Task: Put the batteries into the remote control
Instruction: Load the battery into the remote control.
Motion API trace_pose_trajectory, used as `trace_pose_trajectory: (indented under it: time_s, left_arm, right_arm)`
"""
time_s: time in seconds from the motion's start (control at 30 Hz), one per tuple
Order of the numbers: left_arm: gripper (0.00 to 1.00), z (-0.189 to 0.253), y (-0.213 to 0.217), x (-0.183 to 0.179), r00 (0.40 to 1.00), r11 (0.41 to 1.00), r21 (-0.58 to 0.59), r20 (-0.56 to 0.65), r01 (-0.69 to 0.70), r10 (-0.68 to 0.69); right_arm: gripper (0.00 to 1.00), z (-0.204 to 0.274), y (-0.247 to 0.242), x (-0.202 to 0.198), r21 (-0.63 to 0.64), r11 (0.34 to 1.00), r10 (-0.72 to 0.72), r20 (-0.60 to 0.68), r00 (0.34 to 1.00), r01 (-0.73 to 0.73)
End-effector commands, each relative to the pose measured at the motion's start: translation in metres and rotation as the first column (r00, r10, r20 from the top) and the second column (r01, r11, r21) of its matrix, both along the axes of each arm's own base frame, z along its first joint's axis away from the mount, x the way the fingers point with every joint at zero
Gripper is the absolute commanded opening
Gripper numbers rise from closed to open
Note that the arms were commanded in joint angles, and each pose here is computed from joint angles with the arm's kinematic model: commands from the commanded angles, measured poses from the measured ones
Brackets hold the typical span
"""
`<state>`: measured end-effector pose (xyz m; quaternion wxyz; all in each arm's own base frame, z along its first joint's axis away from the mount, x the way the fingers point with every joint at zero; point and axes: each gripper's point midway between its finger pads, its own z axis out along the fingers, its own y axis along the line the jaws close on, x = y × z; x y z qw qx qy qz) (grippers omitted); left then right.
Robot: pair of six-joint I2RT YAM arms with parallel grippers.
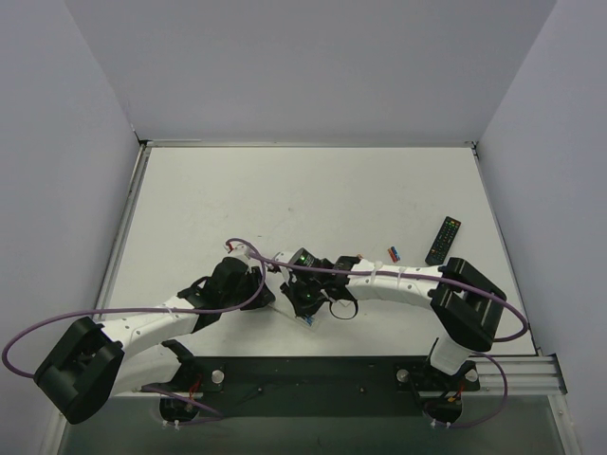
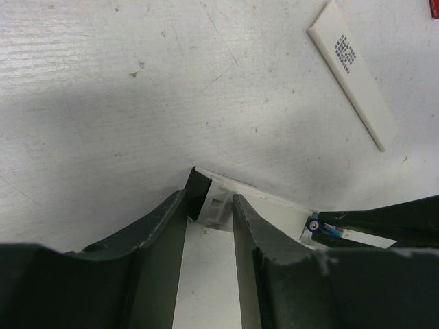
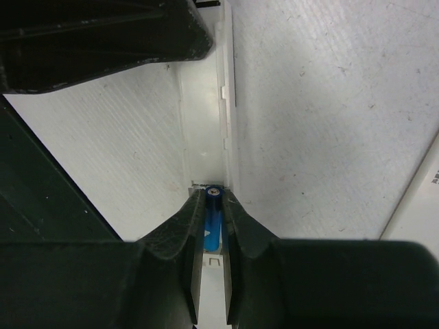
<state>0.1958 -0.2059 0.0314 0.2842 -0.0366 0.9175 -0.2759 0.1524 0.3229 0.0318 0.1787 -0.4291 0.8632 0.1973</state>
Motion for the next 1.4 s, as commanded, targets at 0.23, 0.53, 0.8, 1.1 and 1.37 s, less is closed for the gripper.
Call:
trace_pose_trajectory:
  time_s: [0.23, 0.53, 0.8, 1.1, 1.37]
  left_arm:
    - [0.42, 0.005, -0.003, 0.002, 1.000, 1.000, -0.001, 0.014, 0.013, -0.013]
    - [0.42, 0.006, -0.003, 0.002, 1.000, 1.000, -0.003, 0.016, 0.010, -0.010]
    - [0.42, 0.006, -0.003, 0.002, 1.000, 1.000, -0.005, 0.017, 0.009, -0.009]
    - [0.42, 0.005, -0.003, 0.001, 1.000, 1.000, -0.007, 0.013, 0.007, -0.007]
    - [0.42, 0.006, -0.003, 0.001, 1.000, 1.000, -0.009, 0.013, 0.001, -0.001]
  right_arm:
    - [0.08, 0.005, 0.004, -0.022, 0.030, 0.995, 0.099, -0.023, 0.995, -0.099]
    - [0.00, 0.014, 0.006, -0.013, 0.091, 0.995, 0.029, 0.034, 0.999, -0.032]
    - [0.00, 0.040, 0.012, -0.001, 0.223, 0.975, -0.028, 0.132, 0.991, -0.002]
    - [0.00, 0.045, 0.021, -0.005, 0.313, 0.950, -0.027, 0.138, 0.990, -0.017]
    - [0.00, 0.026, 0.022, -0.012, 0.314, 0.948, 0.002, 0.134, 0.991, -0.045]
